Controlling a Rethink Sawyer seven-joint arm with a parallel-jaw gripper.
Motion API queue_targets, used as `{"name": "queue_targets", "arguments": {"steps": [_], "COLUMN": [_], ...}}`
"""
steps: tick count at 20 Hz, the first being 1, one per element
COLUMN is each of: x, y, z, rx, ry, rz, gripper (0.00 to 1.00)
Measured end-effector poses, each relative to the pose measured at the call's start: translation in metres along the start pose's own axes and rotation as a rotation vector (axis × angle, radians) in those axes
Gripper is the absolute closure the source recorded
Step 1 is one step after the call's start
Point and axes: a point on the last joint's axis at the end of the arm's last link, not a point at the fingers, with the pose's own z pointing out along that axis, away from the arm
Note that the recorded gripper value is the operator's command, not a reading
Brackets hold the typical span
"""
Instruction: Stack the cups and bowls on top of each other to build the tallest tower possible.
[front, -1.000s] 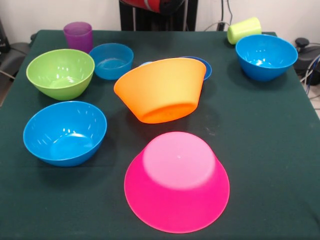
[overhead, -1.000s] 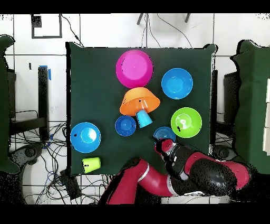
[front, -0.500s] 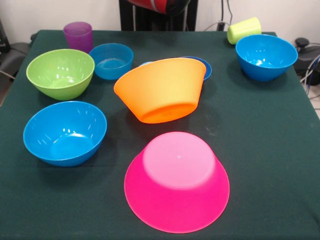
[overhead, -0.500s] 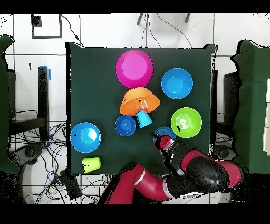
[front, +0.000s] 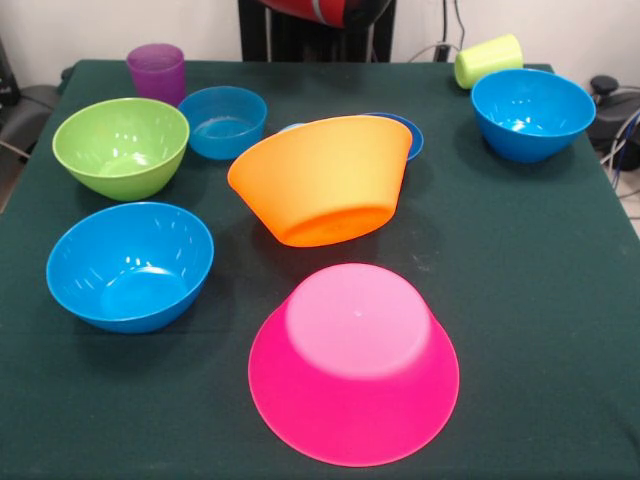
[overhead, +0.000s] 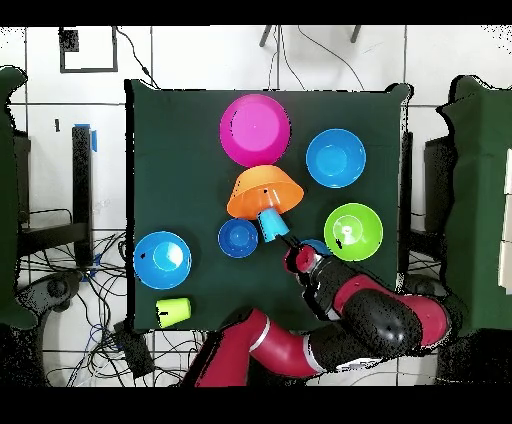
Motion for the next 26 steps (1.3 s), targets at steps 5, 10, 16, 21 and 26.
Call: {"name": "queue_targets", "arguments": {"steps": [5,10,16,21,26], "x": [-0.006,-0.01,-0.018,-0.024,-0.029], "y": [0.004,0.006,0.013,0.017,0.019], "z": [0.011,0.024,0.042,0.054,0.066], "rx": [-0.016,-0.032,-0.067,-0.115,-0.153], "ry": [-0.017,-0.024,-0.029,-0.031,-0.034], "rz": [-0.009,-0.005,-0.018,-0.037,-0.07], "gripper": [0.0,0.0,0.0,0.0,0.0]}}
